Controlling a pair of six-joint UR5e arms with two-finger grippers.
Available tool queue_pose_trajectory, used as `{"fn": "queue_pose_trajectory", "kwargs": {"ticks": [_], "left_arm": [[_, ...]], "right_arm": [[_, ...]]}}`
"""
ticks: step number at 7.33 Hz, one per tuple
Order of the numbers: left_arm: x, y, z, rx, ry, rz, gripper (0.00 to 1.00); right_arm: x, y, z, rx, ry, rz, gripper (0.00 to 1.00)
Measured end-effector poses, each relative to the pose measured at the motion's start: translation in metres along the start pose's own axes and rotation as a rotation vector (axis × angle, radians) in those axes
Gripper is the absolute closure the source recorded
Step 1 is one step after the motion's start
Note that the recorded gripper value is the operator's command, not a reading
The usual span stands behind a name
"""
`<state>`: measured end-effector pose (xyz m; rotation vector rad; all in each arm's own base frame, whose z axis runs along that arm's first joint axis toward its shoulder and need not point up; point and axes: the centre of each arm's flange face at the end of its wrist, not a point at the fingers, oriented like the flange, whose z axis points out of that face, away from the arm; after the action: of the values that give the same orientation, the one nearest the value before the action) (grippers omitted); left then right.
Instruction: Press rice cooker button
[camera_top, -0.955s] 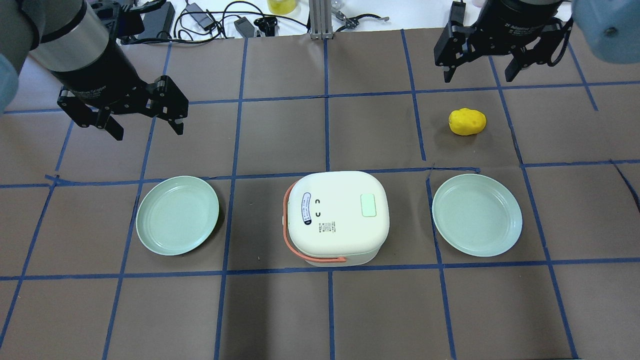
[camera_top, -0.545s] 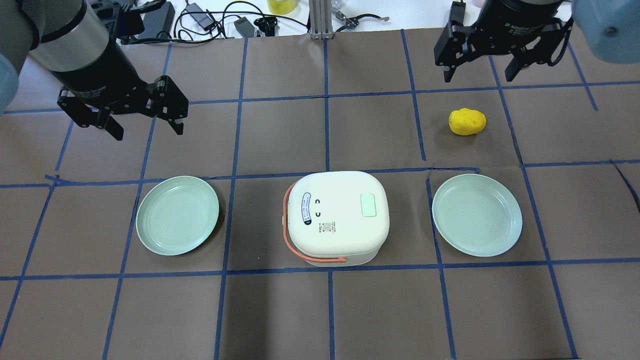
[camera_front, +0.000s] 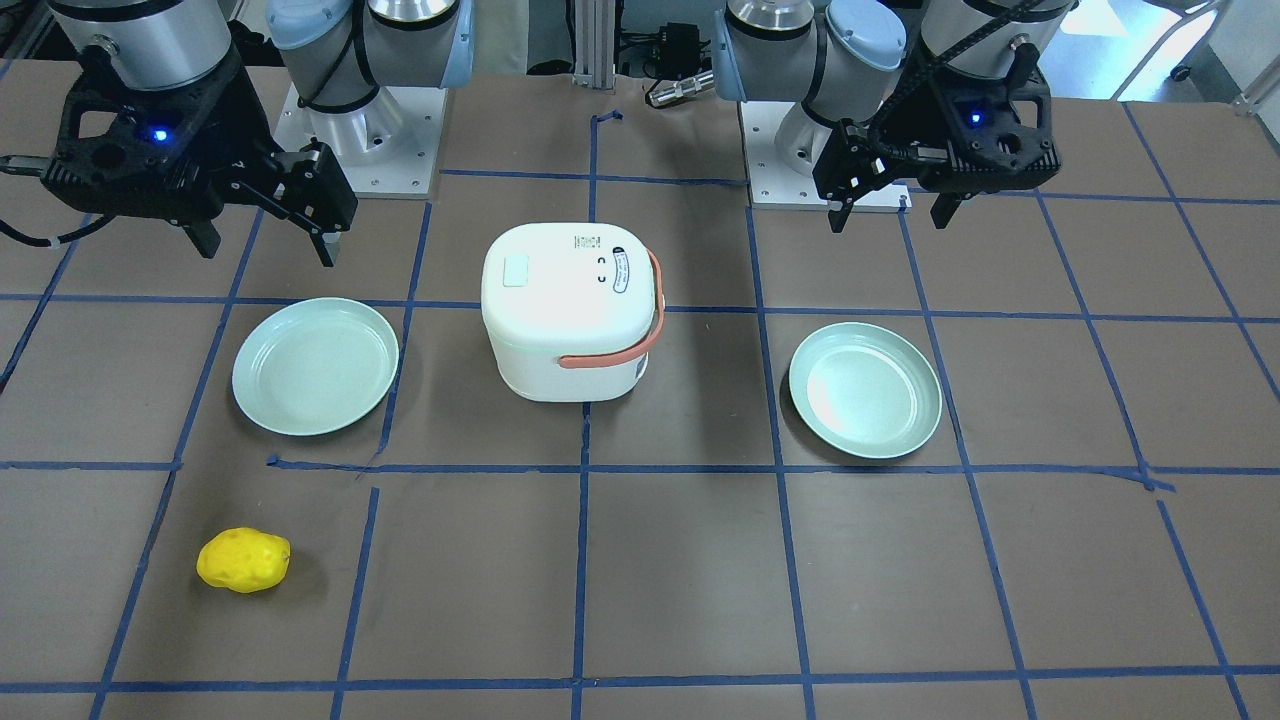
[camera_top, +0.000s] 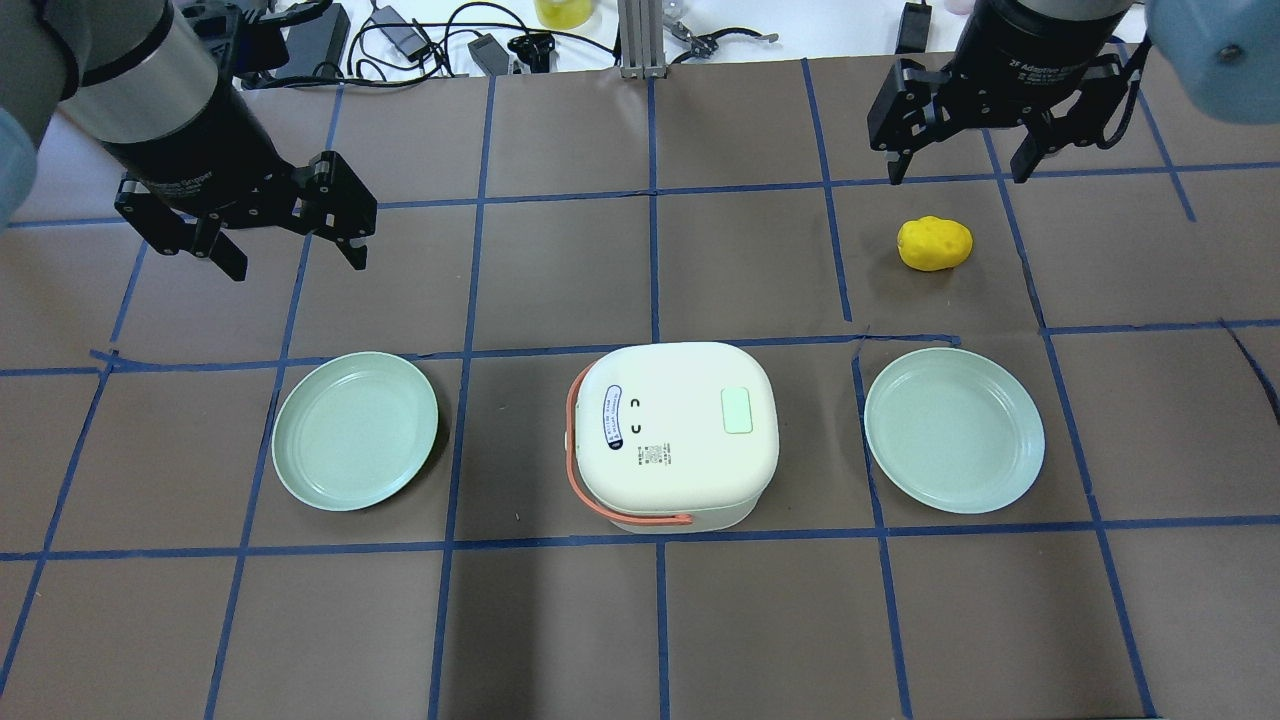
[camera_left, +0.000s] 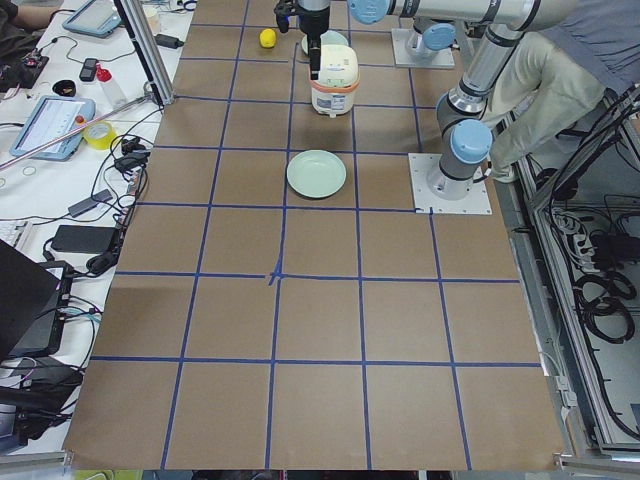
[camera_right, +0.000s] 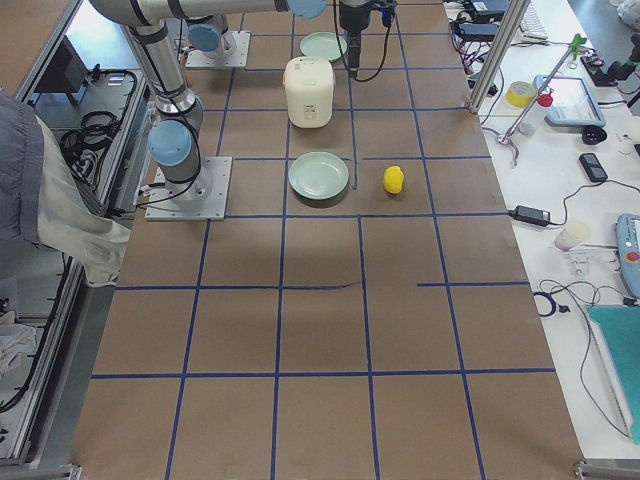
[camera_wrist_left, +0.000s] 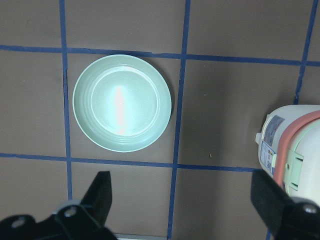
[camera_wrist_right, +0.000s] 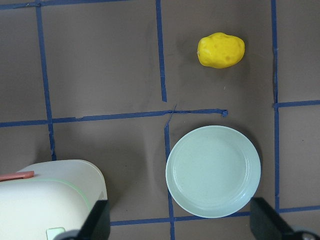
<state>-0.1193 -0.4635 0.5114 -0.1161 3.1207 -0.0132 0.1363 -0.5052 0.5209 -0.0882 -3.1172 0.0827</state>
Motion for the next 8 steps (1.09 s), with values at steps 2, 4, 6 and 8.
{"fn": "queue_pose_trajectory", "kwargs": {"ticks": [2,4,6,8], "left_arm": [[0.0,0.0,0.0,0.0,0.0,0.0,0.0],[0.0,0.0,0.0,0.0,0.0,0.0,0.0],[0.0,0.0,0.0,0.0,0.0,0.0,0.0],[0.0,0.0,0.0,0.0,0.0,-0.001,0.0]], "right_arm": [[-0.0006,0.0003,0.0003,-0.002,-0.003,0.0,0.58],[-0.0019,0.0001,0.0003,-0.001,-0.016,0.0,0.74],[-0.0061,-0.0011,0.0018,-0.002,-0.047,-0.002,0.78],[-0.0093,-0.0013,0.0051,-0.008,-0.056,-0.001,0.81]]}}
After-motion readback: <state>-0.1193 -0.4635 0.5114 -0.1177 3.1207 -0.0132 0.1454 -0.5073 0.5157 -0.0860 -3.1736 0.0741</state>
